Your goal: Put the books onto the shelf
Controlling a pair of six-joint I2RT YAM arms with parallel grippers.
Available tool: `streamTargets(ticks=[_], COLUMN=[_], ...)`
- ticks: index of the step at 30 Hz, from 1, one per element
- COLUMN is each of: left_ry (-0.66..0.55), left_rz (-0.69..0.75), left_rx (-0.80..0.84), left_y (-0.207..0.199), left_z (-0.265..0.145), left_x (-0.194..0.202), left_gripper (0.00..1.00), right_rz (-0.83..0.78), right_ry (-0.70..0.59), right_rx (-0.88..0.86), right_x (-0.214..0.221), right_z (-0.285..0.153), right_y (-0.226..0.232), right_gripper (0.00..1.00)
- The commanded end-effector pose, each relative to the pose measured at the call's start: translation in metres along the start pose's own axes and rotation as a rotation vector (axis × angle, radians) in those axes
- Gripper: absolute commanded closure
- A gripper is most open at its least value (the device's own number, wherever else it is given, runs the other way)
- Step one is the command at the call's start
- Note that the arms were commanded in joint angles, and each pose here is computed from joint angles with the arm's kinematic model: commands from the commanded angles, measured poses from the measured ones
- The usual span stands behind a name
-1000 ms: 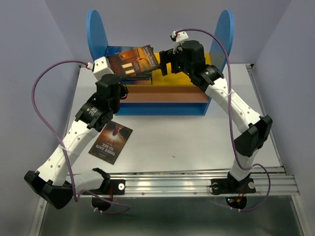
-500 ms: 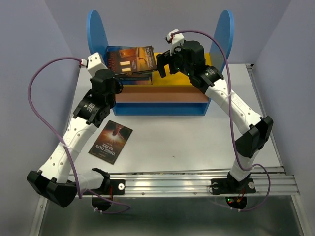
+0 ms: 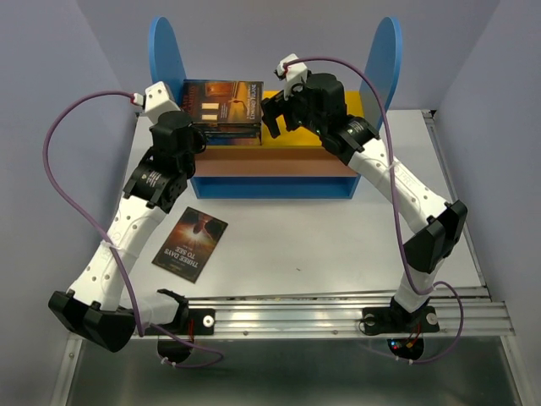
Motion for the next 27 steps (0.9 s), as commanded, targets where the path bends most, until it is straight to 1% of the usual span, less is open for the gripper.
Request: streamTargets(ticks=[1,8,13,20,27], left_ry=[-0.075,-0.078,-0.076,-0.045,0.009], left_rz=[-0.042,-0.037,-0.035,-0.044,-0.044], left_rx=[0.017,0.011,0.011,0.065,0.165], left_y=[-0.007,-0.007,-0.008,-0.009,-0.007], left_z=[-0.002,0.005,0.006,0.002,-0.011], left_x=[-0.021,-0.021,-0.021,-0.017,-0.01], left_gripper=[1.0,1.0,1.0,1.0,1.0], right_rz=[-0.022,-0.005,-0.003,0.005,0.018], right_ry=[-0.109,-0.108,-0.098,-0.11,-0.116], right_rx=[0.066,0.119,0.121,0.111,0.124], right_x=[-0.035,-0.039,-0.036,-0.039,-0.042], right_z=[-0.012,-0.01,-0.008,-0.001,-0.001], right_y=[-0.004,-0.009,-0.008,-0.007,-0.009], right_gripper=[0.0,0.0,0.0,0.0,0.0])
Point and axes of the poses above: each gripper's point midway between its finger pads, its own z axis out along the fingers, its own y axis along the line the jaws close on, x = y × z, the point moved 9 cm from there along -z, back along the fingers, and after that the axes turned 9 degrees about -z, right-handed, at the moved point
